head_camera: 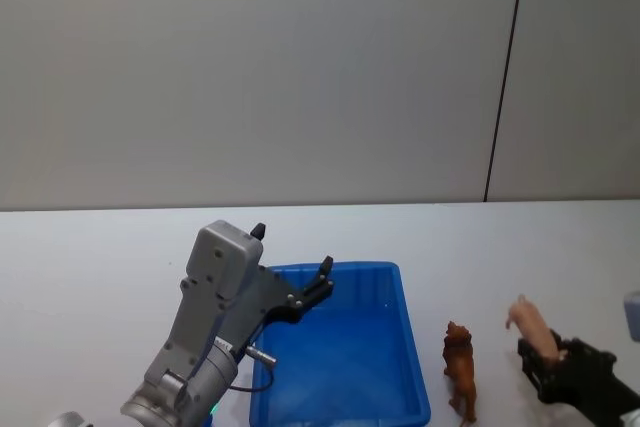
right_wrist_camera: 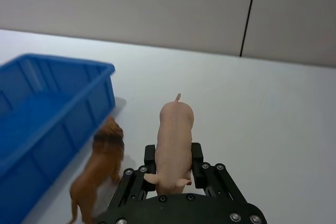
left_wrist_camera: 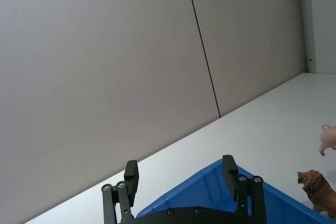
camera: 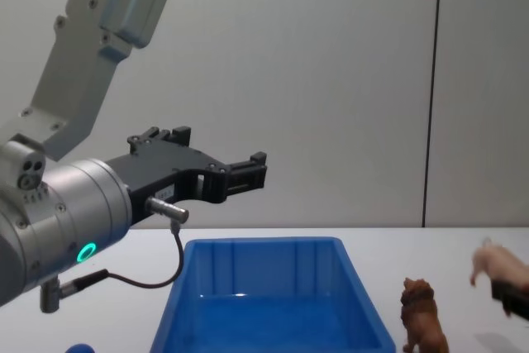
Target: Pick up the two dolls from the table and place them into the box.
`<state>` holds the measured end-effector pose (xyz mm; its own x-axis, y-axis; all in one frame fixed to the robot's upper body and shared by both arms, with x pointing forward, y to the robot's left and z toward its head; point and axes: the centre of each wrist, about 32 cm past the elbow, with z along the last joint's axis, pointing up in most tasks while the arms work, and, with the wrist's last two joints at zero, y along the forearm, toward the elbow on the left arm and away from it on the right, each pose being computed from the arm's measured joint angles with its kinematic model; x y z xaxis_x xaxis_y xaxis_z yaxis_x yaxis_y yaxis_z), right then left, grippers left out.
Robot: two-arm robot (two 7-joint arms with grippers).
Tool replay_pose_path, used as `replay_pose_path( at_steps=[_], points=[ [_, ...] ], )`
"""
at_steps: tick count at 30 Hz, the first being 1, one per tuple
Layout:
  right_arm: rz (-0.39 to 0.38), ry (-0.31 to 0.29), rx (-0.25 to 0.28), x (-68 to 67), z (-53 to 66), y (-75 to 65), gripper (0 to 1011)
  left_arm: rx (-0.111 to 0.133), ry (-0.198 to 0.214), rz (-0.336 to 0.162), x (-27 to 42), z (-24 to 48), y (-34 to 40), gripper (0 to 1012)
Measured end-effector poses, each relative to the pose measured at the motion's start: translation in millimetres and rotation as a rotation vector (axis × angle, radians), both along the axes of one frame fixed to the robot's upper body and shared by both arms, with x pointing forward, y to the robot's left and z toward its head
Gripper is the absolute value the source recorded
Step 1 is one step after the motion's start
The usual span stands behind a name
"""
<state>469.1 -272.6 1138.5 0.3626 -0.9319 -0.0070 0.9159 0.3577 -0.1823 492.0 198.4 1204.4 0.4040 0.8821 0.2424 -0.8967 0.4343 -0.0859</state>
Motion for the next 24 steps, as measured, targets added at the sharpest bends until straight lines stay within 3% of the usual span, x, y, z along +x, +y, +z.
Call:
replay_pose_path(
  at_steps=[14,24],
  points=[
    [0.137,-0.129,0.019,16.4,40.3,21.0,366,0.0,0.0,0.0,0.0,0.0,0.0,1001],
    [0.275,-0.143,0.033,36.5,62.3,47.5,366,0.0,0.0,0.0,0.0,0.0,0.0,1001]
  ],
)
